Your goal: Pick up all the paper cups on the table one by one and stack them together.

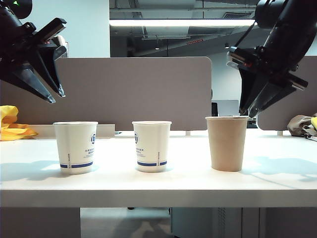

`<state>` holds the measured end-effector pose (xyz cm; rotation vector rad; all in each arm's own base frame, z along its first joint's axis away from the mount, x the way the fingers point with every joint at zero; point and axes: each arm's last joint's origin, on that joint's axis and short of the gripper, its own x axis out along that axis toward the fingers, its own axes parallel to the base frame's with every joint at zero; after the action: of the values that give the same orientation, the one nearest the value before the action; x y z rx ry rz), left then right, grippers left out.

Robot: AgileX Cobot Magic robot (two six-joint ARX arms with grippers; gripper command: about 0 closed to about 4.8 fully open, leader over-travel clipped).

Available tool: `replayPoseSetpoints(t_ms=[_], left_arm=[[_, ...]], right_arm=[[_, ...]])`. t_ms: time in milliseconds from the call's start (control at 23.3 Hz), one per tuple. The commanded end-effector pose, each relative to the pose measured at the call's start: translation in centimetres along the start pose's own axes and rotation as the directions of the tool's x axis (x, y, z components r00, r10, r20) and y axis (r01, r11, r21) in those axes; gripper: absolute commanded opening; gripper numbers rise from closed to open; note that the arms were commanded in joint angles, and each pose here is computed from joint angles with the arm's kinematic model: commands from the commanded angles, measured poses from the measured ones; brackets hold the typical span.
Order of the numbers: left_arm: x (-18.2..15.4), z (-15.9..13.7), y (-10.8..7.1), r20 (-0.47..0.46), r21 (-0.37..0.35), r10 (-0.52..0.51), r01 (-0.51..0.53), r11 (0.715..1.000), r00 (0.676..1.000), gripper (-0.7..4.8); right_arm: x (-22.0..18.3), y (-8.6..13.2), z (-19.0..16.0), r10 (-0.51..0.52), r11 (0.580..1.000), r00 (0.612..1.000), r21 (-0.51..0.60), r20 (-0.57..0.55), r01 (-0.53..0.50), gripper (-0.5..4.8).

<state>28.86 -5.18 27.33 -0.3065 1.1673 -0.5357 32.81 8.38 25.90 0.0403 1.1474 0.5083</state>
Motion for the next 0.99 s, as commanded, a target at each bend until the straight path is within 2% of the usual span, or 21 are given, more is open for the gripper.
replayPoseSetpoints(t_ms=[43, 172, 215, 258, 386, 472, 644, 859, 944, 987], left_arm=[[-0.2, 0.1, 0.1, 0.015, 0.008, 0.059, -0.059, 0.998, 0.998, 1.03], [-0.3, 0.1, 0.0, 0.015, 0.009, 0.041, -0.041, 0.999, 0.999, 1.03], [-0.3, 0.1, -0.1, 0.013, 0.010, 0.006, -0.007, 1.000, 1.000, 1.03], [-0.3, 0.1, -0.2, 0.015, 0.012, -0.015, 0.015, 1.000, 1.000, 1.03], [-0.3, 0.3, -0.7, 0.016, 0.023, -0.174, 0.173, 0.985, 0.985, 0.90], [-0.3, 0.3, -0.8, 0.018, 0.028, -0.211, 0.210, 0.977, 0.977, 0.87], [-0.4, 0.3, -0.8, 0.018, 0.029, -0.211, 0.210, 0.977, 0.977, 0.84], [-0.4, 0.5, -0.8, 0.029, 0.040, -0.225, 0.224, 0.974, 0.974, 0.73], [-0.4, 0.5, -0.7, 0.035, 0.044, -0.201, 0.199, 0.979, 0.979, -0.06], [-0.4, 0.5, -0.7, 0.037, 0.045, -0.185, 0.184, 0.982, 0.982, -0.06]], right_arm=[[0.3, -0.1, 0.2, 0.001, 1.000, 1.000, -0.009, 0.003, -0.001, 1.17], [0.7, -0.2, 0.3, -0.002, 1.000, 1.000, -0.011, 0.008, 0.002, 1.12], [0.9, -0.3, 0.4, -0.001, 1.000, 1.000, -0.011, 0.009, 0.001, 0.72], [0.9, -0.3, 0.4, -0.002, 1.000, 1.000, -0.011, 0.009, 0.002, 0.55], [1.1, -0.4, 0.6, -0.002, 1.000, 1.000, -0.014, 0.017, 0.002, -0.01], [1.1, -0.4, 0.7, -0.002, 1.000, 0.999, -0.020, 0.033, 0.003, -0.04], [0.8, -0.2, 1.0, 0.028, 0.999, 0.999, -0.024, 0.045, -0.027, -0.04], [-1.6, 2.3, 3.1, 0.062, 0.995, 0.994, -0.087, 0.095, -0.053, -0.04], [-4.3, 5.0, 5.0, 0.095, 0.984, 0.981, -0.163, 0.170, -0.067, -0.05], [-4.9, 5.7, 5.4, 0.105, 0.981, 0.977, -0.182, 0.187, -0.070, -0.04]])
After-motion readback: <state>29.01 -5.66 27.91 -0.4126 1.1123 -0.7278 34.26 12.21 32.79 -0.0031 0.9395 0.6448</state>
